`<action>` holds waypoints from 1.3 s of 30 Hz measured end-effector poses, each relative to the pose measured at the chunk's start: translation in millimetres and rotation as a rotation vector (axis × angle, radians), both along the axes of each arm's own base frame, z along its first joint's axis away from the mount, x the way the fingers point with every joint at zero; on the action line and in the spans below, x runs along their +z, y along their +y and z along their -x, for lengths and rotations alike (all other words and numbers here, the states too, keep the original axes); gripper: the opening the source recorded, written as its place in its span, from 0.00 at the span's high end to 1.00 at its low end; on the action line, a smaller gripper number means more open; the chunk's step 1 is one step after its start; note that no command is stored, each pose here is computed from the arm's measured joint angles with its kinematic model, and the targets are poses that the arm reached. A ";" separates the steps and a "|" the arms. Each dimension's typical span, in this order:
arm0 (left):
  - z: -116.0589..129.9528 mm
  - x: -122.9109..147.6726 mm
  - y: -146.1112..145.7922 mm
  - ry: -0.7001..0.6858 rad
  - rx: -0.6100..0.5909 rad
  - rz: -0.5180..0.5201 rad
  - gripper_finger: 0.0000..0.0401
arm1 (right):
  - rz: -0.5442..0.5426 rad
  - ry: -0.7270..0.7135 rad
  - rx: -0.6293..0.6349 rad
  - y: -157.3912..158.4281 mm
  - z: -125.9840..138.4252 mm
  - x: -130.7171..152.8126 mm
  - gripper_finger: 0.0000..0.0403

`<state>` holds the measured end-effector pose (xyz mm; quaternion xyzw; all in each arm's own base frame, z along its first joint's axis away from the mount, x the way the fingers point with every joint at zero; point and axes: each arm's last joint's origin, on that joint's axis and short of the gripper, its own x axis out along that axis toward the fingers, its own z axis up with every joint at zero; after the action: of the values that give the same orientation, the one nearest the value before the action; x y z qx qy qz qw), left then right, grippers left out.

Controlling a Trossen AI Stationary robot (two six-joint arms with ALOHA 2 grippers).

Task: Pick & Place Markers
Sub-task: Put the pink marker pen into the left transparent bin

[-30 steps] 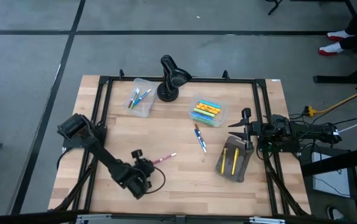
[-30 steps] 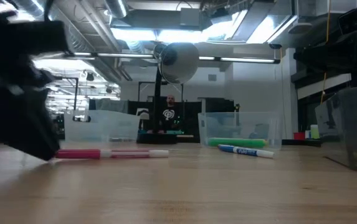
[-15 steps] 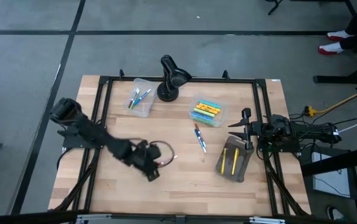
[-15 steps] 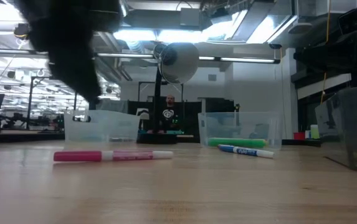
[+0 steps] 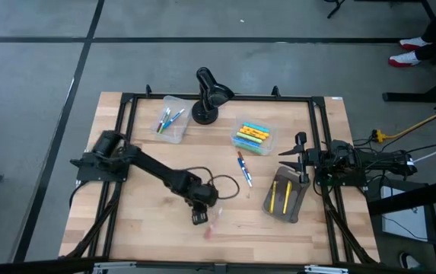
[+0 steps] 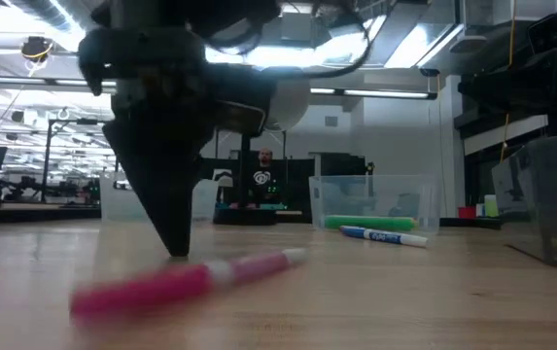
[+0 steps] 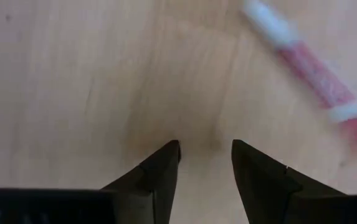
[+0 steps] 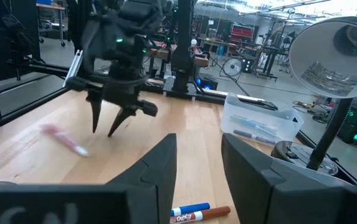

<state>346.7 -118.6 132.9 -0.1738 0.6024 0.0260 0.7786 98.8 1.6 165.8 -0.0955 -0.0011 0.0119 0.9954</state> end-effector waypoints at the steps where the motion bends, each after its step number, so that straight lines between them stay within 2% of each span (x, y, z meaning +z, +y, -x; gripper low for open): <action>1: -1.9 -2.9 -2.3 0.029 -0.015 -0.040 0.63 | 0.000 0.000 0.000 0.0 0.0 0.0 0.69; 8: -8.9 -3.8 -8.2 0.056 -0.094 -0.130 0.64 | 0.000 0.000 0.000 0.0 0.0 0.0 0.69; 17: -11.3 16.9 -2.8 -0.036 -0.212 -0.237 0.68 | 0.000 0.000 0.000 0.0 0.0 0.0 0.69; 23: -2.8 15.8 -10.8 0.002 -0.535 -0.197 0.69 | 0.000 0.000 0.000 0.0 0.0 0.0 0.69; 26: 2.2 15.5 -19.7 0.007 -0.628 -0.182 0.68 | 0.000 0.000 0.000 0.0 0.0 0.0 0.69; 31: 8.7 16.3 -36.2 -0.004 -0.673 -0.169 0.69 | 0.000 0.000 0.000 0.0 0.0 0.0 0.69; 39: 15.2 19.0 -61.1 -0.078 -0.730 -0.266 0.67 | 0.000 0.000 0.000 0.0 0.0 0.0 0.69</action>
<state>331.5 -179.7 151.8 0.1536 0.5861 -0.1816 0.7745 98.8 1.6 165.8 -0.0955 -0.0010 0.0118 0.9954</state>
